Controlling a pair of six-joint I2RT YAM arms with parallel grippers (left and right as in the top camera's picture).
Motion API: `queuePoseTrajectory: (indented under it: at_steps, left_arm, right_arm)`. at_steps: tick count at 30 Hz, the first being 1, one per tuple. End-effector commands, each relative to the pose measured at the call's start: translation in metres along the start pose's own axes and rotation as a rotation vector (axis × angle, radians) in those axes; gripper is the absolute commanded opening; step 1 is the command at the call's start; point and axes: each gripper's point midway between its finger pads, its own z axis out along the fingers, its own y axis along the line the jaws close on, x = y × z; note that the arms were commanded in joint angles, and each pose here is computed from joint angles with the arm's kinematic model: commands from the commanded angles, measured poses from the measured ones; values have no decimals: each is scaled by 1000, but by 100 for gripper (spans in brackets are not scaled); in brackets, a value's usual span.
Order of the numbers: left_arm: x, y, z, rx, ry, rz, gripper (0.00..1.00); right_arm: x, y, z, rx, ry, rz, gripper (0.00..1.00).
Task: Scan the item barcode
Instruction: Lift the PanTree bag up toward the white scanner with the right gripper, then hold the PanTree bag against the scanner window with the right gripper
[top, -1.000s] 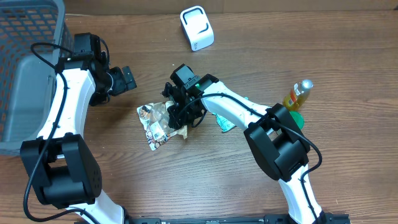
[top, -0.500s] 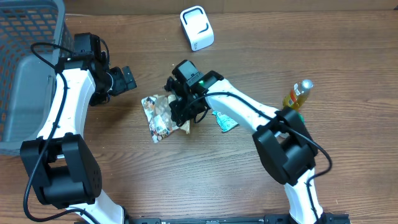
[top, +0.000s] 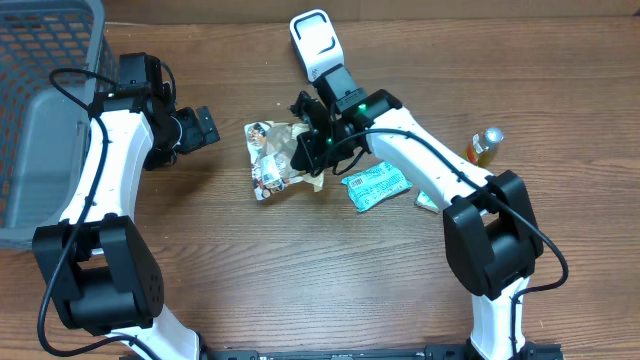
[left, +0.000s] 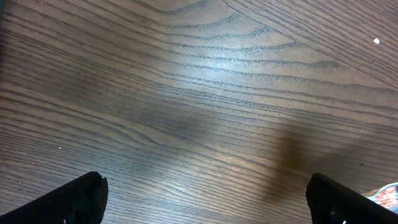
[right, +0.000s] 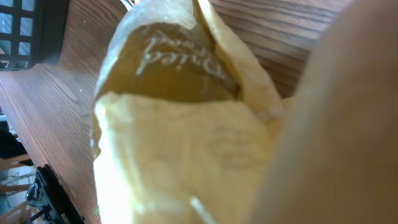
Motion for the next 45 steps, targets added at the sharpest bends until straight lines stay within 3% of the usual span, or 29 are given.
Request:
queuePoseTrajectory:
  at_steps: [1, 18, 28, 39, 45]
  left_arm:
    - [-4, -4, -9, 8, -23, 5, 100]
    - [-4, -4, -9, 8, -23, 5, 99]
    - [-4, -4, -9, 8, -23, 5, 100]
    - [-4, -3, -9, 8, -23, 5, 100]
    - [-4, -3, -9, 8, -23, 5, 100]
  right_arm:
    - [-1, 9, -13, -30, -15, -5, 4]
    - [-3, 9, -13, -29, -22, -8, 4]
    - [-50, 29, -62, -76, -160, -57, 4]
    - [-140, 12, -168, 463, -551, -254, 4]
    - [-160, -1, -186, 778, -588, -459, 4]
